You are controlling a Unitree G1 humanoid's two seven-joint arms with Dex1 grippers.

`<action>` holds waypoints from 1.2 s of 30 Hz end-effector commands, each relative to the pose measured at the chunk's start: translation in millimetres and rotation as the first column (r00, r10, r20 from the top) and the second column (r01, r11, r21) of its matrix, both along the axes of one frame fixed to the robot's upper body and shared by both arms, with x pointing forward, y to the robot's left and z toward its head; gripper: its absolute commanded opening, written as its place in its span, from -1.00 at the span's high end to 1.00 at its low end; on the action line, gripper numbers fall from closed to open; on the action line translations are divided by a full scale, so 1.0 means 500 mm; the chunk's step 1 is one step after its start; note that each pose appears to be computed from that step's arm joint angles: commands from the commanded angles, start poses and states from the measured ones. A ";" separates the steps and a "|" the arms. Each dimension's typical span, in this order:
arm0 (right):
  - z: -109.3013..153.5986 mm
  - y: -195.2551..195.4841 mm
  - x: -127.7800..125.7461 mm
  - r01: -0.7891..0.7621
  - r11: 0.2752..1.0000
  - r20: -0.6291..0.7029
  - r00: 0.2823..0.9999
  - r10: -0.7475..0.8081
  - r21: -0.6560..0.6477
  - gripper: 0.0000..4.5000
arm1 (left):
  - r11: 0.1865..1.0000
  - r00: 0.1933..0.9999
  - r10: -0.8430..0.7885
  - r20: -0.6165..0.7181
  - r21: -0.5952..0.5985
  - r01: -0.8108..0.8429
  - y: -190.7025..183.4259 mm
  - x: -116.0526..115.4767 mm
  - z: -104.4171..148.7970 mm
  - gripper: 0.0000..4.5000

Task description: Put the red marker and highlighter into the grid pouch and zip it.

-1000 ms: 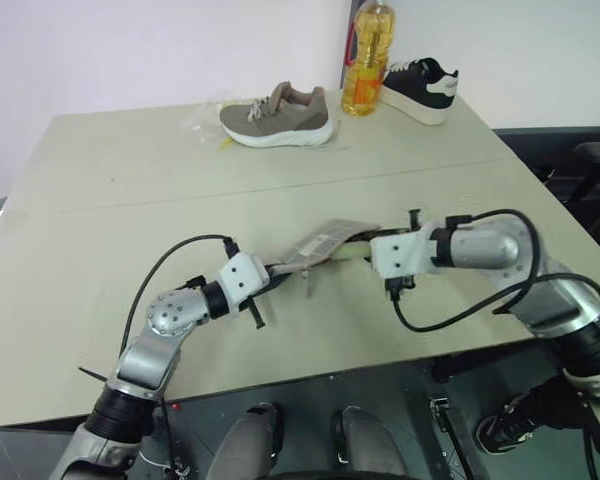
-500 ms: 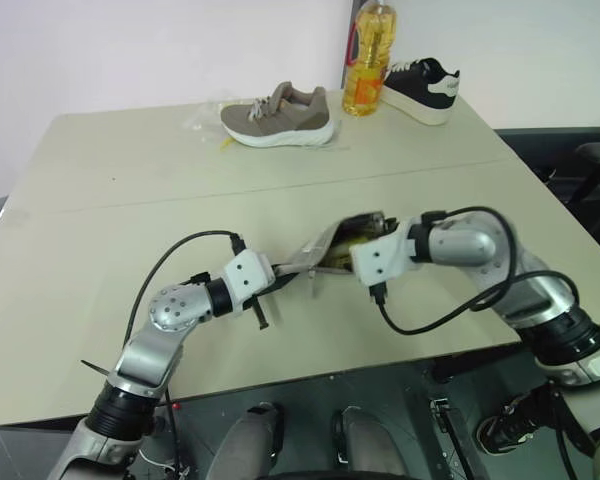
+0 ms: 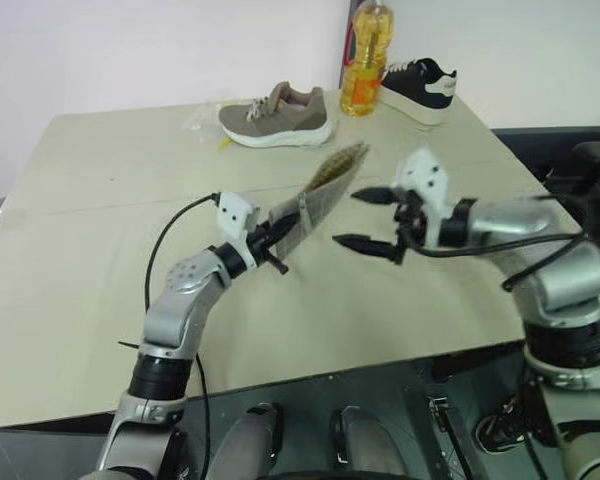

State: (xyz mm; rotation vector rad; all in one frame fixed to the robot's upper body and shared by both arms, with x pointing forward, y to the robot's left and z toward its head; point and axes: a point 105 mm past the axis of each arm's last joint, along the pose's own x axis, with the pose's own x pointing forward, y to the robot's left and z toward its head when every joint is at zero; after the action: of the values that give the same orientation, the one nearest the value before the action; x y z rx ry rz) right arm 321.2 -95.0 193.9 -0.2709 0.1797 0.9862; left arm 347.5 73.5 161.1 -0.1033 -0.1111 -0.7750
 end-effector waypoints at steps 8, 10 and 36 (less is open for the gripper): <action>-0.006 0.091 0.046 0.149 0.980 -0.070 0.988 -0.141 0.134 -0.82 | 1.000 0.999 0.003 0.036 -0.031 -0.002 -0.007 0.008 0.029 1.00; -0.007 0.095 0.054 0.165 0.977 -0.068 0.985 -0.157 0.133 -0.56 | 0.999 0.999 0.005 0.034 -0.035 -0.004 -0.006 0.008 0.029 1.00; 0.080 -0.223 0.181 0.583 0.797 0.349 0.788 -0.507 -0.159 0.97 | 0.971 0.995 -0.035 0.094 0.238 0.012 0.078 -0.054 -0.028 1.00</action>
State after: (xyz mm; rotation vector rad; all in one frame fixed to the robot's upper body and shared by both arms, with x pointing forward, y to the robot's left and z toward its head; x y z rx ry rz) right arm 410.3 -192.4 210.7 -0.5221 0.1695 0.3925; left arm 322.5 102.0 139.7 0.1417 -0.0863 -0.8344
